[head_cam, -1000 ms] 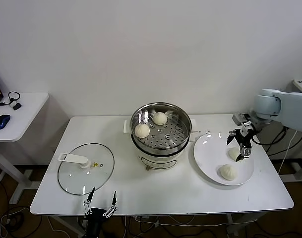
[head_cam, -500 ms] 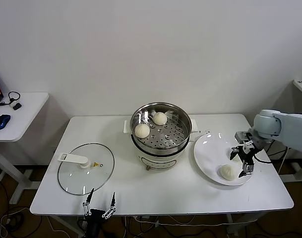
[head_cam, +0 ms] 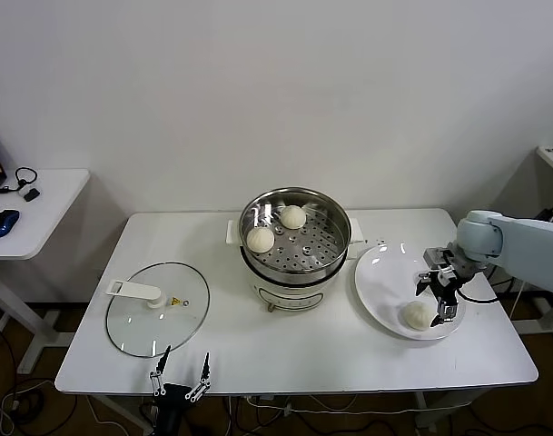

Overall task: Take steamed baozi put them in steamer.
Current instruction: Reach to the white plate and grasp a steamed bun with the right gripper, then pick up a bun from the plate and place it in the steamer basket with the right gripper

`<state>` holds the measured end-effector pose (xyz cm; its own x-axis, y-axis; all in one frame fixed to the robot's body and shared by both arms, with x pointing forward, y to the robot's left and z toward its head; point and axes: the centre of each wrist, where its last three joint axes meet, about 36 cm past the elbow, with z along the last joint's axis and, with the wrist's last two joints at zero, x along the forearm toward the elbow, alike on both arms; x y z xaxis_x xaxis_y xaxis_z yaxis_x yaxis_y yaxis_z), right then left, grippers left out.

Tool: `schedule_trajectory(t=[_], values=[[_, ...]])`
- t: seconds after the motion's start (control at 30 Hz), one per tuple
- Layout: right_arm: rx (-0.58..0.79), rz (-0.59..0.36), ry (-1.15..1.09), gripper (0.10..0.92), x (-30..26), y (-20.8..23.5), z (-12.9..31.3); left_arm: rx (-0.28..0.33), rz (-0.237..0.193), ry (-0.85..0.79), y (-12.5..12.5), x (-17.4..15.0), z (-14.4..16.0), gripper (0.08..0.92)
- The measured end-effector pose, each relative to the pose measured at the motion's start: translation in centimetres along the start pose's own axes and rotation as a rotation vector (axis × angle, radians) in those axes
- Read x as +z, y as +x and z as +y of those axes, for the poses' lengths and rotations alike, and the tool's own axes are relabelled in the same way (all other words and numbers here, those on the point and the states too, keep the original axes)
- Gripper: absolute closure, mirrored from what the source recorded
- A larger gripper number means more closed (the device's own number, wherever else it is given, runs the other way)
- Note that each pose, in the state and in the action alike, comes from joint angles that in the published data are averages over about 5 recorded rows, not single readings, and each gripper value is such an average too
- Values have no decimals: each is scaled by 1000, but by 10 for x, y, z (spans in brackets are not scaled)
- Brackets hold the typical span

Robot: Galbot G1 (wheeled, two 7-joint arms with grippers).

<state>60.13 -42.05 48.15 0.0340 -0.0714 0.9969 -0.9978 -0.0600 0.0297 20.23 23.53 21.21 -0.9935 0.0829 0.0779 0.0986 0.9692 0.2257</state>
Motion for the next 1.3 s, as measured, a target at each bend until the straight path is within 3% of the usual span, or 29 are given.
schedule_trajectory(t=[0.53,0.77,1.3], values=[[-3,3,-15,203,3,-15,0,-2,1,-4,-1,1,1,177],[1,1,-16,307,1,-16,-3,-2,2,-4,-2,2,1,177],[10,-2,-4,359,-4,-11,-8,-2,0,-6,0,1,1,177]])
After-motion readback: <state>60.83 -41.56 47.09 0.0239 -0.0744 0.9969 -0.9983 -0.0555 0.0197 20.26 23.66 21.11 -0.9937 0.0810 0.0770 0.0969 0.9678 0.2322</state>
